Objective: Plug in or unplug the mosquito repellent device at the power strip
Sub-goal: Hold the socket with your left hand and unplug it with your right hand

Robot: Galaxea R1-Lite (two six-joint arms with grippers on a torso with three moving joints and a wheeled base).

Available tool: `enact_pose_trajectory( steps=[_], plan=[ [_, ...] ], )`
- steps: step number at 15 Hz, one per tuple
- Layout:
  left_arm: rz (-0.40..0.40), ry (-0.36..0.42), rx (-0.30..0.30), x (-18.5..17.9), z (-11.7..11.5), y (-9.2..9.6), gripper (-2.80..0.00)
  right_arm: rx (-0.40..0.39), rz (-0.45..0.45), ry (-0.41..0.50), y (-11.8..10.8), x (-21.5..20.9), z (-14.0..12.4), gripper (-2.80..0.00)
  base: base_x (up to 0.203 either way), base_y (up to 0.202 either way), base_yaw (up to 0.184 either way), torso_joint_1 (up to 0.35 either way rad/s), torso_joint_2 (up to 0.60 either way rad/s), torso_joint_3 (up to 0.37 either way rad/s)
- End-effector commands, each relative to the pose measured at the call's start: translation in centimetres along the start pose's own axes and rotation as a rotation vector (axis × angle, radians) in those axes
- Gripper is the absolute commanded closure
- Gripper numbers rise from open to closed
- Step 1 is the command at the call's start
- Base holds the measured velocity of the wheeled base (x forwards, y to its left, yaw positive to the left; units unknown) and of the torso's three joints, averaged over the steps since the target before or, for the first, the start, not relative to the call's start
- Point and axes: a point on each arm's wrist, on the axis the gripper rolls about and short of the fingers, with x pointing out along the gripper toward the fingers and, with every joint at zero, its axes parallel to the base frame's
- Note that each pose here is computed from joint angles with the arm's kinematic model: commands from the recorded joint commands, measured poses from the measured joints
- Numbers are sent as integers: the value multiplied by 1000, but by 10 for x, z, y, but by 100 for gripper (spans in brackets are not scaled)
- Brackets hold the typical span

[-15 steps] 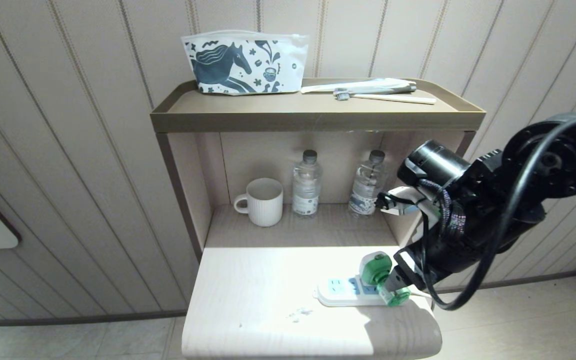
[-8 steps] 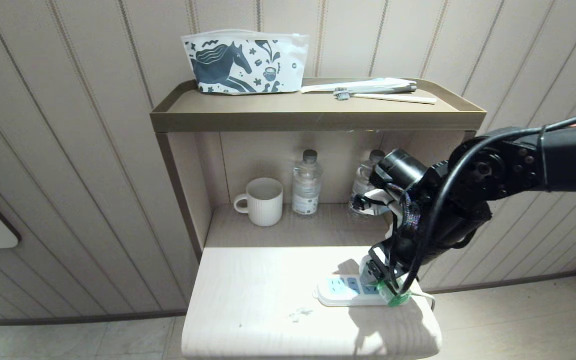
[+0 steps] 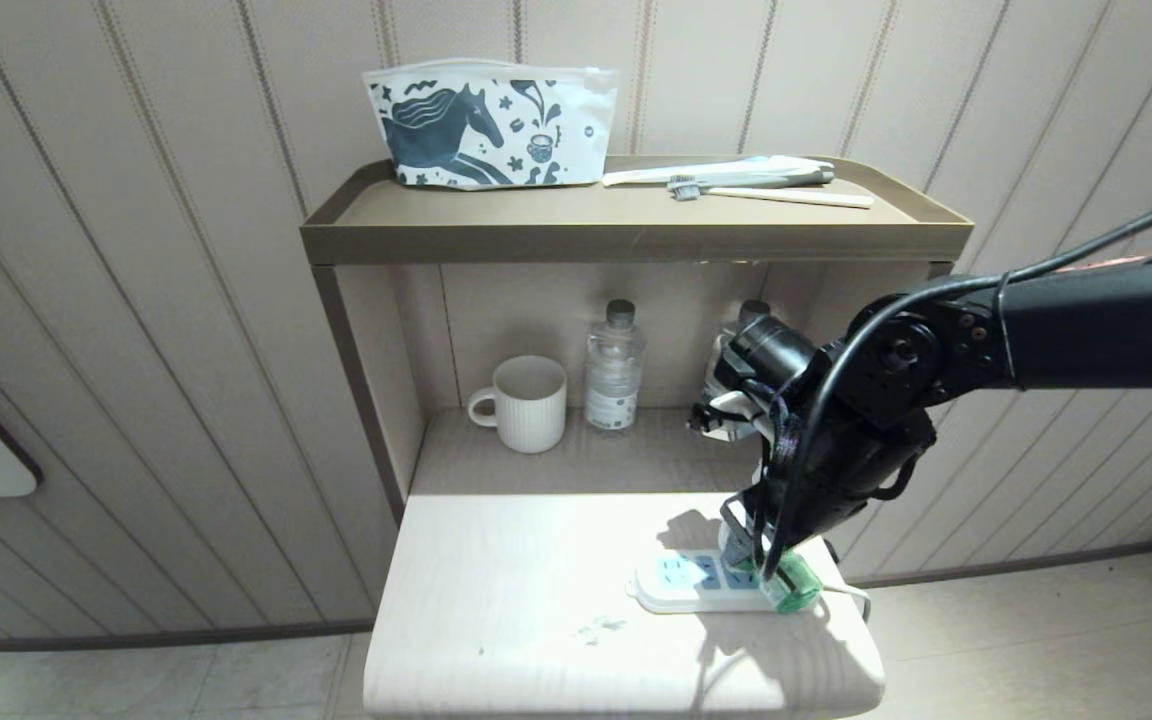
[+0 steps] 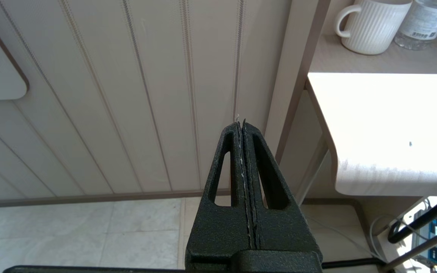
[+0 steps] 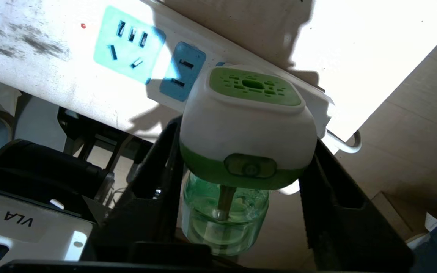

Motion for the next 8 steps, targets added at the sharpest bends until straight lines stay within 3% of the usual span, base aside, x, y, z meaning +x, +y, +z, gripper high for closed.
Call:
enact_pose_trajectory(
  steps=[1, 6, 8],
  plan=[
    [0, 2, 0, 0, 0, 0, 0, 1, -2, 16, -1, 4, -1, 0, 0, 0, 0, 0, 0, 0],
    [1, -10, 14, -1, 3, 0, 0, -5, 1, 25, 1, 5, -2, 0, 0, 0, 0, 0, 0, 0],
    [-6, -89, 10, -10, 32, 0, 0, -8, 3, 14, 2, 2, -2, 0, 0, 0, 0, 0, 0, 0]
  ],
)
